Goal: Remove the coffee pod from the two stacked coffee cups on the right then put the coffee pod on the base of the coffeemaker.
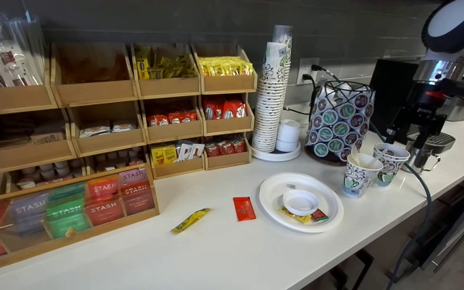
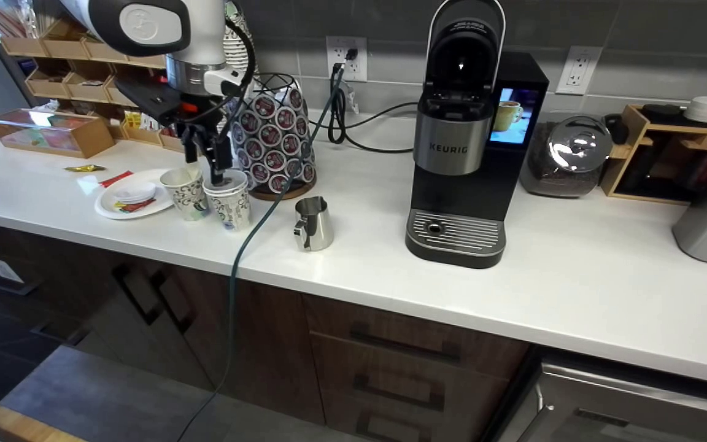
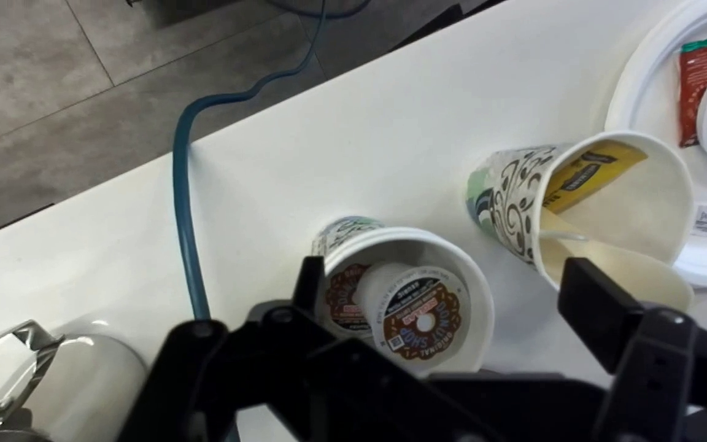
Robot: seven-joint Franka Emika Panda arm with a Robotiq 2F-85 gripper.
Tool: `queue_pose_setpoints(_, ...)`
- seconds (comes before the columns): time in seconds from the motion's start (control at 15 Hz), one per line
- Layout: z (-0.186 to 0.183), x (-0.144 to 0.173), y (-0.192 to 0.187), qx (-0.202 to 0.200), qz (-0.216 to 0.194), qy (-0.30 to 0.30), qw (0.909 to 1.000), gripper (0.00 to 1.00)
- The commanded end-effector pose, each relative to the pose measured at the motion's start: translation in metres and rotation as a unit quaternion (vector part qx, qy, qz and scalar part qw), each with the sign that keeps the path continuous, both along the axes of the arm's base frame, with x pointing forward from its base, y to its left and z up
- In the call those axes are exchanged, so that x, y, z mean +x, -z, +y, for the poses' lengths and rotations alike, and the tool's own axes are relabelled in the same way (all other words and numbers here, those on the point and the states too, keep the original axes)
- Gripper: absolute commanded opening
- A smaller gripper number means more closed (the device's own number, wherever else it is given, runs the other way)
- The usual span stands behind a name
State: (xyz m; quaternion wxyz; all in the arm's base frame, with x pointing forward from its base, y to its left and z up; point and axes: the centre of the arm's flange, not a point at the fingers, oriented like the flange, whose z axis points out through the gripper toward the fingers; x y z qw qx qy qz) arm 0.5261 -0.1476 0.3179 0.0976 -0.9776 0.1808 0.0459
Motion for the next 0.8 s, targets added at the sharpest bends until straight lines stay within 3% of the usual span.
queue_pose_setpoints(0.0,-0.004,0.012,0.012,-0.001,-0.016,0.047,0.9987,0.80)
queue_pose_setpoints(0.07,-0.005,0.015,0.014,-0.002,-0.021,0.056,0.9982,0.77)
queue_pose_setpoints(0.13,-0.005,0.019,0.016,-0.006,-0.025,0.065,0.9976,0.63)
queue_pose_setpoints(0.2,-0.006,0.022,0.017,-0.008,-0.028,0.072,0.9970,0.56)
queue_pose_setpoints(0.4,-0.011,0.029,0.020,-0.017,-0.034,0.090,0.9952,0.47)
queue_pose_setpoints(0.67,-0.022,0.031,0.024,-0.018,-0.027,0.101,0.9944,0.53)
queue_pose_setpoints(0.73,-0.025,0.031,0.026,-0.018,-0.023,0.103,0.9942,0.51)
